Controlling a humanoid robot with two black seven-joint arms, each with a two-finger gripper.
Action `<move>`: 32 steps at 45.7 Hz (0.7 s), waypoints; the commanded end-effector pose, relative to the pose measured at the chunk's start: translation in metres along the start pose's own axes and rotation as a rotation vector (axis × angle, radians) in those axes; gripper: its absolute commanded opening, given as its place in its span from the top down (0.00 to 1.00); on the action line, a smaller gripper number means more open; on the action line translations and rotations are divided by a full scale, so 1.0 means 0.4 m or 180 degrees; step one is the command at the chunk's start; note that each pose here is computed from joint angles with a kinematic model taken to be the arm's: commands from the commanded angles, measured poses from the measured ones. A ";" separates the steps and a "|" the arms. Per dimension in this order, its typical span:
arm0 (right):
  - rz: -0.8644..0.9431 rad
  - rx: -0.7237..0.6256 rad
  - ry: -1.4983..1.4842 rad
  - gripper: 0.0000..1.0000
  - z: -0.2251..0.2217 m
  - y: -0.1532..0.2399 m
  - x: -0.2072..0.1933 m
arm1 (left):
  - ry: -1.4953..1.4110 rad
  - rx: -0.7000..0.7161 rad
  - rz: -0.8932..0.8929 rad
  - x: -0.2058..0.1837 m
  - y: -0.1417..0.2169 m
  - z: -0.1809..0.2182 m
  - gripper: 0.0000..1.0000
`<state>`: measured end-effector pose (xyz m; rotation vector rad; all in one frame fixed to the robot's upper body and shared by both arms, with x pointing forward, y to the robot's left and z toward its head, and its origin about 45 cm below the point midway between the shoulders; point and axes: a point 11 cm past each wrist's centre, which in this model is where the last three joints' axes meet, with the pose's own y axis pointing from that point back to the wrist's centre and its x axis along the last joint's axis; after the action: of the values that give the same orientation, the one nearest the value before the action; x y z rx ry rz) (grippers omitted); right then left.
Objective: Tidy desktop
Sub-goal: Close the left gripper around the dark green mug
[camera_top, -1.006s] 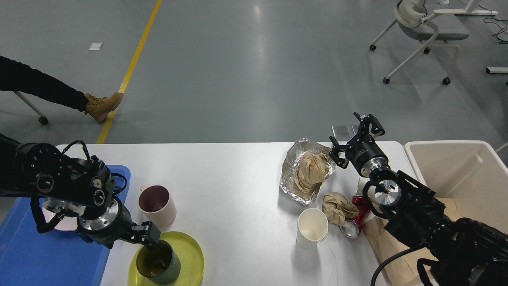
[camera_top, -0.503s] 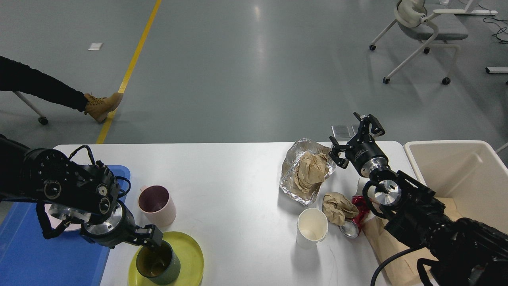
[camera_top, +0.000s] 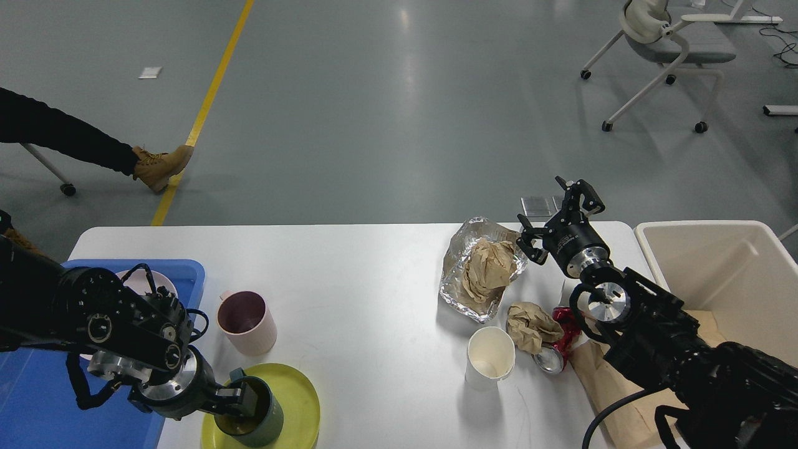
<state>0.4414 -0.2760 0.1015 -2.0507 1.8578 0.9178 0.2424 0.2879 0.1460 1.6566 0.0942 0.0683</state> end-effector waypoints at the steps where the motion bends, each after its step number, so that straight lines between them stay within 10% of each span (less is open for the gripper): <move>1: 0.0002 0.0003 -0.0004 0.00 -0.001 0.000 0.000 | 0.0008 0.0016 0.0045 0.005 -0.007 0.001 0.06; 27: 0.0000 -0.0002 0.0004 0.00 0.000 0.000 0.000 | 0.0043 0.0026 0.0049 0.014 -0.071 0.027 0.07; 32: -0.0002 -0.0002 -0.0002 0.00 0.001 0.000 -0.001 | 0.0051 0.0004 0.0035 0.014 -0.073 0.032 0.21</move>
<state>0.4414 -0.2763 0.1015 -2.0501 1.8582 0.9177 0.2483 0.2804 0.1167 1.6642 0.0927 0.0916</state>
